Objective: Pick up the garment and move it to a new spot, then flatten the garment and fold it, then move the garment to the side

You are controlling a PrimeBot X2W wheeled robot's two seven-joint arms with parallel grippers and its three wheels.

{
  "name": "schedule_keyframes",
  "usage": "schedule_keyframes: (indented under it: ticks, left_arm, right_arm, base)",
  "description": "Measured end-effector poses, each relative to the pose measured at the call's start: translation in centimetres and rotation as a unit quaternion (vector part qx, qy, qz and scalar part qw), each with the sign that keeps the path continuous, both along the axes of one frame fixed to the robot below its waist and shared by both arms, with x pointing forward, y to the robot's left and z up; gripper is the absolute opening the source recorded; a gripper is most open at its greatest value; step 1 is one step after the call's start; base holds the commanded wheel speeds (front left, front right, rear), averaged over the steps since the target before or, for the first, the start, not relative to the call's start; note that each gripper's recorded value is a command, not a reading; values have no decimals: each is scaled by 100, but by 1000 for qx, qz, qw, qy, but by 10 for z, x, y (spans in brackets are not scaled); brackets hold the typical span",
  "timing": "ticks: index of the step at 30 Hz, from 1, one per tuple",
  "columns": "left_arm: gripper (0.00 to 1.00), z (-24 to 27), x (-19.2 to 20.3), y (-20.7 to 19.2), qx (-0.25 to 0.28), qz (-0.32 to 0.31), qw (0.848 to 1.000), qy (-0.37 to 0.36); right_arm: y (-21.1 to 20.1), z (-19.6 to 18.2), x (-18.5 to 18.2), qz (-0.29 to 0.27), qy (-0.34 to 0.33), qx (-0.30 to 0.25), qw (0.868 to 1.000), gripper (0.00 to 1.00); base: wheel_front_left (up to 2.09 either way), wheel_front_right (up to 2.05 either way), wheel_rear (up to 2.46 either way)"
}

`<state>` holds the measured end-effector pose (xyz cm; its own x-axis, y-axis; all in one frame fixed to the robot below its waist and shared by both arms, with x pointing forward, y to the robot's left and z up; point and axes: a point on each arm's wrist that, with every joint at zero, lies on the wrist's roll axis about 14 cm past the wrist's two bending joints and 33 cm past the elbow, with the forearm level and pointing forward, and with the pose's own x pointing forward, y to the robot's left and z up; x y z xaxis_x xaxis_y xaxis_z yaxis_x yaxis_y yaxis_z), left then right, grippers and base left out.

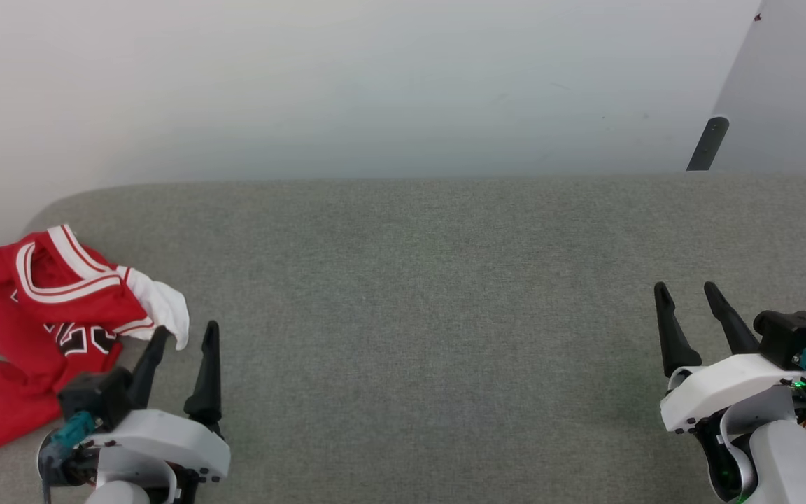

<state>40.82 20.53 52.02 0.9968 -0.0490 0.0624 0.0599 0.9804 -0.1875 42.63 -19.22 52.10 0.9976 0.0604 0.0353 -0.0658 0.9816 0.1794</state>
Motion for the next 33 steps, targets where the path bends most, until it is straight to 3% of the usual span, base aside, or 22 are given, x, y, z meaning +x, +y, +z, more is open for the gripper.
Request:
schedule_keyframes:
  ticks: [33]
  left_arm:
    - [100, -6, 8, 4, 94, -4, 995, -7]
  right_arm:
    - [-10, 3, -4, -13, -24, -69, 997, 100]
  base:
    - [0, 0, 0]
